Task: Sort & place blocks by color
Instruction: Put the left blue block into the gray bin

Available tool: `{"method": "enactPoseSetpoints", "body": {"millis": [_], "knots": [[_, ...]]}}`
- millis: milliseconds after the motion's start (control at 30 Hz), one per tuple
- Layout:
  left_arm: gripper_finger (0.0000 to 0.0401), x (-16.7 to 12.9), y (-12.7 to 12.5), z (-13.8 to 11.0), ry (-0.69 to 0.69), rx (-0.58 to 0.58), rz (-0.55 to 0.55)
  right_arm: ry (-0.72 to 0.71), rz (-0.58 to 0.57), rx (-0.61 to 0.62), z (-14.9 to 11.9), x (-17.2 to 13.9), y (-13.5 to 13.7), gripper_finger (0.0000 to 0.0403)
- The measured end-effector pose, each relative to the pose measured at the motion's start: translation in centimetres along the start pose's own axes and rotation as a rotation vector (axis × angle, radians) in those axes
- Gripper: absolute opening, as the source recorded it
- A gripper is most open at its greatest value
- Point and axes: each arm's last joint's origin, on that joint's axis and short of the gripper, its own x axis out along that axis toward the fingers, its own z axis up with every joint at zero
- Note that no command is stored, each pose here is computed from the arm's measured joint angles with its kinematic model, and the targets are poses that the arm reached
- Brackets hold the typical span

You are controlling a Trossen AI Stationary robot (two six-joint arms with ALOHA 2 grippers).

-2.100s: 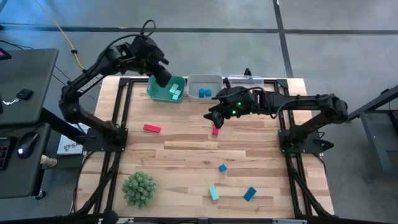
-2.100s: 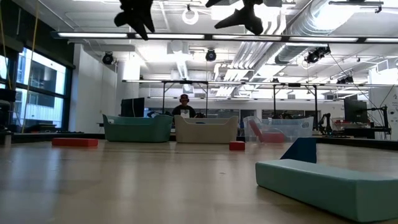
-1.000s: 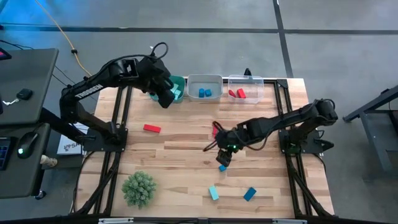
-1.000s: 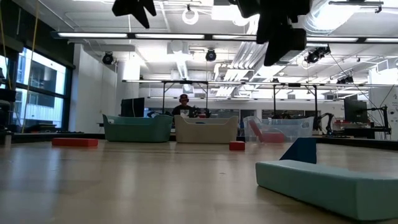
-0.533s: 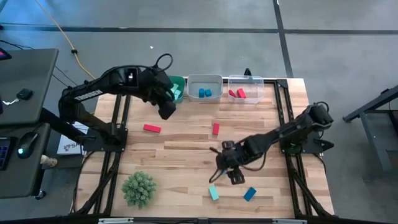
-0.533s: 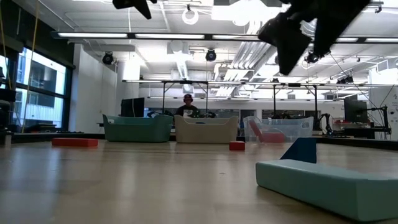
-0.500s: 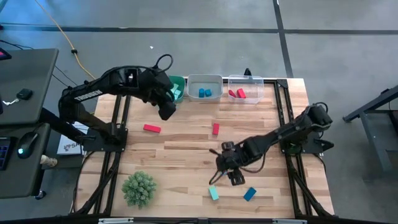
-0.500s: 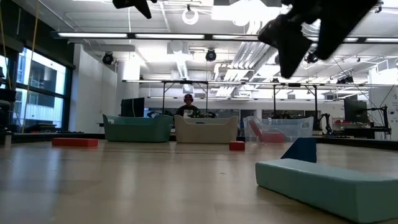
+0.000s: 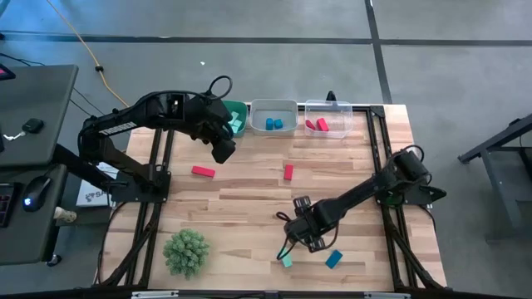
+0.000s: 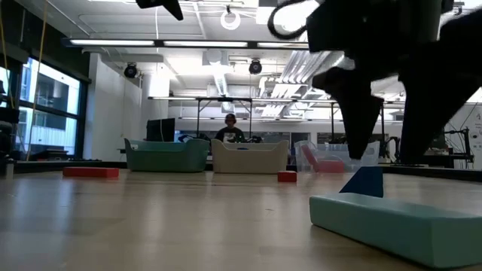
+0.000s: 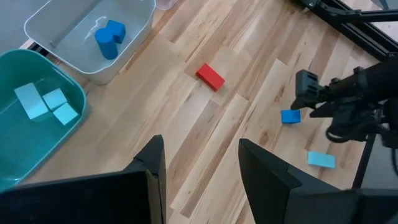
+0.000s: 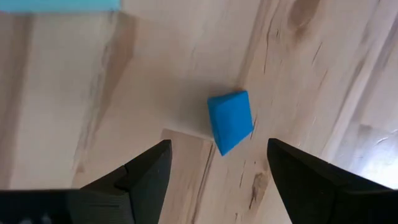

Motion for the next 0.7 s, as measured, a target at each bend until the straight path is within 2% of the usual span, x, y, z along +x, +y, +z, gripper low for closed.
{"method": "enactPoseSetpoints", "body": {"millis": [300,400,700], "knots": [[0.0119,0.0,0.0,0.0,0.0,0.0,0.0,0.026,-0.025,0.019,0.1,1.3,0.0,0.0254],[0.012,0.0,0.0,0.0,-0.003,0.0,0.006,0.02,-0.056,0.031,0.2,1.4,-0.4,0.0254],[0.0119,0.0,0.0,0.0,-0.003,0.0,0.007,0.021,-0.043,0.09,0.1,1.9,-1.9,0.0252]]}}
